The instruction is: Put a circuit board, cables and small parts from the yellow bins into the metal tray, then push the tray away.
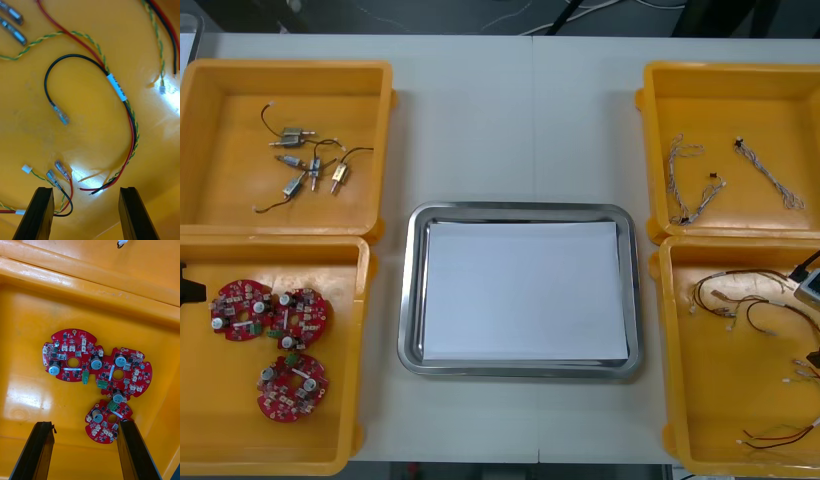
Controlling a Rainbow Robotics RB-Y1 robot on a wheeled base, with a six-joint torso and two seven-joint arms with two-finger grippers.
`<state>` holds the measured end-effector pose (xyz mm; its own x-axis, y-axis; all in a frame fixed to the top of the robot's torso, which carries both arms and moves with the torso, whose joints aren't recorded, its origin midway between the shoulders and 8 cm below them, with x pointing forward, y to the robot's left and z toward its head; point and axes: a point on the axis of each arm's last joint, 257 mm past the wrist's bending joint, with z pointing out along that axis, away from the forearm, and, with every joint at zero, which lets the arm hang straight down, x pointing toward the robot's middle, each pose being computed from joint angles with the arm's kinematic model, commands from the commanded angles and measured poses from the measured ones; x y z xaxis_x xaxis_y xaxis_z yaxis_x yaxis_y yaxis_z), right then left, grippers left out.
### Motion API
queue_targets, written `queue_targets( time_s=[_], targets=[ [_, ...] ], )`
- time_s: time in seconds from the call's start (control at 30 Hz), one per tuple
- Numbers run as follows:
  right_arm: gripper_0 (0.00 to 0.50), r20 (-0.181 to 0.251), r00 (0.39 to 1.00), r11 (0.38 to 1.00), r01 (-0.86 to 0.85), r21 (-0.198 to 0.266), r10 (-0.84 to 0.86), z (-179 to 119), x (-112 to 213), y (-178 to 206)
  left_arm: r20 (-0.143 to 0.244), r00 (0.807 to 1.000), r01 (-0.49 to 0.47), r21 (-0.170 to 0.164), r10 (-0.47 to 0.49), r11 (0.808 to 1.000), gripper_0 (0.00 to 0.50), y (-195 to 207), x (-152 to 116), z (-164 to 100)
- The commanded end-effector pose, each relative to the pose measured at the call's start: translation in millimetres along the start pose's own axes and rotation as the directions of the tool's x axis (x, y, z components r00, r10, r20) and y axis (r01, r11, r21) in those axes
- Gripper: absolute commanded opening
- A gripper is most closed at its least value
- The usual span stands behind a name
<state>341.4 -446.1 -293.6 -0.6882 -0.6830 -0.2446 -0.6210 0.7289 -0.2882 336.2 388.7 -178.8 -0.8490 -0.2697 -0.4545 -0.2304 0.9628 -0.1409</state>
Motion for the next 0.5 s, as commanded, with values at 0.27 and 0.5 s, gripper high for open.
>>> queue_targets(
  time_s=[0.27, 0.5],
  targets=[
    [0.5, -0.036, 0.995, 0.995, 0.097, -0.022, -0.098, 16.7, 20.4, 22.5, -0.007, 0.991, -0.131, 0.008, 0.131, 0.991, 0.5, -6.9, 14.6, 13.7],
    [0.5, -0.011, 0.985, 0.985, 0.17, -0.021, -0.17, 26.8, 13.1, 32.5, -0.027, 0.99, -0.135, 0.019, 0.135, 0.991, 0.5, -10.3, 20.8, 22.3]
  ],
)
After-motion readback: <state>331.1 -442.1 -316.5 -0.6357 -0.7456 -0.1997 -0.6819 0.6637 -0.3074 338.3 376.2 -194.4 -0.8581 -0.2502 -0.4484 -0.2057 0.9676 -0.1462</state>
